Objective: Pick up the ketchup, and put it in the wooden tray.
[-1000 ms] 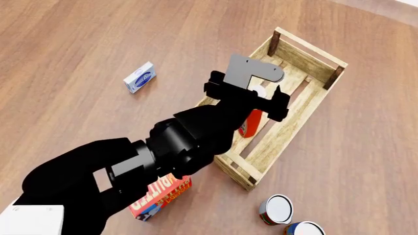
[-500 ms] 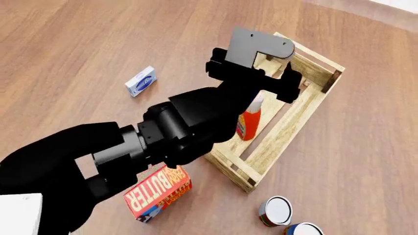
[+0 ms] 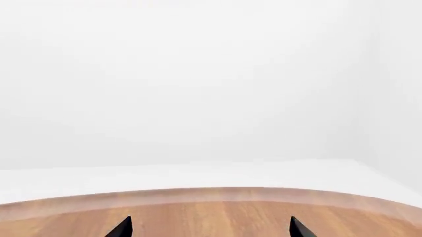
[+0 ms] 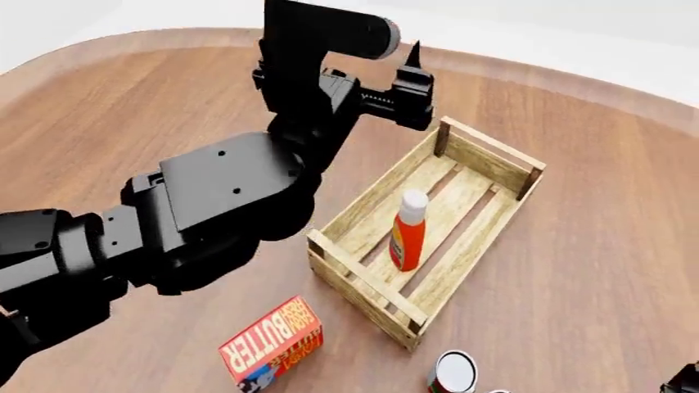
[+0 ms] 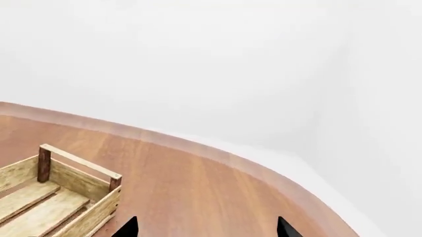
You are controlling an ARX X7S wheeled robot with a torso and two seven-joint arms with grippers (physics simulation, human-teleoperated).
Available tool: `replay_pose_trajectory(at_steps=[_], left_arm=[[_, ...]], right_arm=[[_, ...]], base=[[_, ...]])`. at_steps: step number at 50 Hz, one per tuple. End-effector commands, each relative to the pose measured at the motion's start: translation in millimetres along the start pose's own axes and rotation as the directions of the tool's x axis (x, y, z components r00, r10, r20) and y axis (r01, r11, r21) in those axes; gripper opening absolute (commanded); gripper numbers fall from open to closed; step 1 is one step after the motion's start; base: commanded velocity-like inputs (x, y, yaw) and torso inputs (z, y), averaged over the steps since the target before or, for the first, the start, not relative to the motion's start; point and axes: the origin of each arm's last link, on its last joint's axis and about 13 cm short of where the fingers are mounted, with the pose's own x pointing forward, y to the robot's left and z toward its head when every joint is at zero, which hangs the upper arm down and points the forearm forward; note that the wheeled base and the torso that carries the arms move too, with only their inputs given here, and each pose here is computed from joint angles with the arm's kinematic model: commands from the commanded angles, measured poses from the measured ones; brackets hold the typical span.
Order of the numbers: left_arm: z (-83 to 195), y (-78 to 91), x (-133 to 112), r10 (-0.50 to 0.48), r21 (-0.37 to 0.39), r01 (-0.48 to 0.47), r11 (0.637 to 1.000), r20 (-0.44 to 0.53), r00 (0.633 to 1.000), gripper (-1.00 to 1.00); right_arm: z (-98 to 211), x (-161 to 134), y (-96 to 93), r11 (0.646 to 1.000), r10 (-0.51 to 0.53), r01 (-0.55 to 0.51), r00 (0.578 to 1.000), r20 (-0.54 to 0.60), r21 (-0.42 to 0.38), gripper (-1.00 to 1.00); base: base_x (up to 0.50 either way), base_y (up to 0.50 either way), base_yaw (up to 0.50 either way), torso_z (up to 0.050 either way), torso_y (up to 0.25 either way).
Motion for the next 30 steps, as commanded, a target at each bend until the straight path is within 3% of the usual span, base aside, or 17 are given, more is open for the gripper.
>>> replay_pose_trajectory(at_steps=[1,15,30], left_arm=[[-3,28.9,-48,0.110,0.028,-0.113,0.993,0.097,0.989,1.00],[-31,60.2,-132,0.310,0.032,-0.312,0.949,0.072,0.948,1.00],[-59,76.1,-176,0.457,0.072,-0.456,0.887,0.004,0.889,1.00]], right_arm=[[12,5,26.4,0.996,0.085,-0.085,0.996,0.003,-0.011,1.00],[23,10,45.7,0.971,0.235,-0.237,0.968,0.094,0.016,1.00],[21,11,68.8,0.946,0.318,-0.323,0.941,0.116,0.031,1.00]], base=[[0.00,0.00,0.00,0.000,0.223],[0.00,0.00,0.00,0.000,0.222],[0.00,0.00,0.00,0.000,0.209]])
